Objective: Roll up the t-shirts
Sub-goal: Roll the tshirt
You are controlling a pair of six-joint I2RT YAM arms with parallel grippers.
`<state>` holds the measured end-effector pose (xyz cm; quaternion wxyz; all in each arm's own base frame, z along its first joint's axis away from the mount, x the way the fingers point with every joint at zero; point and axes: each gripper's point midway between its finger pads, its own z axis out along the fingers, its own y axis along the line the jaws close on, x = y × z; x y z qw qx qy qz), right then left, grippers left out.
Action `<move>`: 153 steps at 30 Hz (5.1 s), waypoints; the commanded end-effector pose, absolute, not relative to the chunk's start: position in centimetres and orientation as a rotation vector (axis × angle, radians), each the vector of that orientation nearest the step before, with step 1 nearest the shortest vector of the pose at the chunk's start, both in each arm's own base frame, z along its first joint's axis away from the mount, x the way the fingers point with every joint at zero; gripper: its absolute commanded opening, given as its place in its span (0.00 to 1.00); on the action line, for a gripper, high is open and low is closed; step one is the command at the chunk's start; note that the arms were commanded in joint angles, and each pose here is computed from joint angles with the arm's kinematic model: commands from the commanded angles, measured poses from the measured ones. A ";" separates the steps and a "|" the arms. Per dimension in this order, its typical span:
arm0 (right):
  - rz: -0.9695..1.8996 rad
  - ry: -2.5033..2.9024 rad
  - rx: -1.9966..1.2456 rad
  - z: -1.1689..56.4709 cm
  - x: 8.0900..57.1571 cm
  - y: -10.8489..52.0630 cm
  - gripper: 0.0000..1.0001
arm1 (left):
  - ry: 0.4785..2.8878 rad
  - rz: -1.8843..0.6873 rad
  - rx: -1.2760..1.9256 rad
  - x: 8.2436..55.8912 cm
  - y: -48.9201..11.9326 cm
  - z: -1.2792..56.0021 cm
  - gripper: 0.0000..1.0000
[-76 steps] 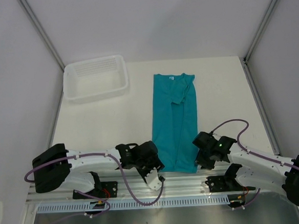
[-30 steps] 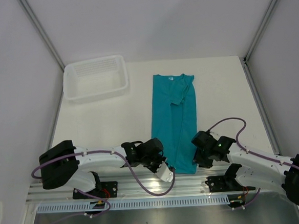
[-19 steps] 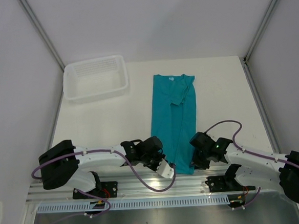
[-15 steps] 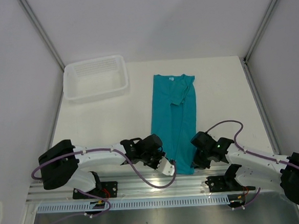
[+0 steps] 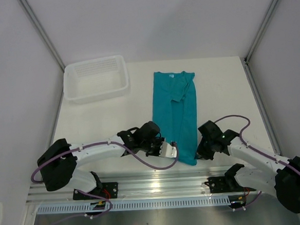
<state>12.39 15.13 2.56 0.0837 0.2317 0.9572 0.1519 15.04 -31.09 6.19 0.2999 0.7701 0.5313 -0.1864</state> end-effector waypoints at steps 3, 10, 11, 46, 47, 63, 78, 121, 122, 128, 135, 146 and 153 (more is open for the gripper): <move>0.554 2.795 0.638 5.6 15.4 15.5 0.02 | 1.458 -0.554 1.923 17.0 -31.8 8.8 0.01; 0.584 2.801 0.651 5.6 17.3 15.7 0.04 | 1.528 -0.574 1.871 18.7 -32.0 8.5 0.01; 0.608 2.815 0.654 5.5 17.3 16.0 0.04 | 1.552 -0.577 1.847 19.2 -32.0 8.5 0.01; 0.501 2.656 0.671 9.3 23.5 12.6 0.34 | 2.122 -0.485 1.717 25.2 -30.3 4.0 0.01; 0.482 2.647 0.666 9.6 23.7 12.3 0.34 | 2.127 -0.487 1.716 25.2 -30.3 4.0 0.01; 0.739 2.628 0.479 8.5 24.2 20.1 0.09 | 2.157 -0.499 1.650 25.7 -30.7 4.4 0.11; 0.678 2.662 0.655 3.4 24.0 20.0 0.00 | 2.206 -0.506 1.569 26.2 -30.6 4.6 0.17; 0.584 2.641 0.728 1.6 22.1 19.1 0.00 | 2.231 -0.437 1.454 27.8 -29.7 6.5 0.33; 0.572 2.641 0.736 1.5 22.1 18.9 0.01 | 2.234 -0.427 1.442 28.0 -29.4 6.7 0.33; 0.560 2.637 0.758 1.2 21.9 18.5 0.00 | 2.214 -0.370 1.381 29.6 -27.8 8.6 0.36; 0.584 2.618 0.760 1.7 22.1 18.6 0.01 | 2.185 -0.260 1.355 30.7 -26.0 9.3 0.36; 0.581 2.611 0.756 2.0 22.1 18.2 0.01 | 1.883 -0.371 1.567 24.5 -27.0 13.9 0.46; 0.563 2.613 0.744 2.4 21.8 17.7 0.02 | 1.488 -0.260 1.937 18.3 -28.2 10.1 0.58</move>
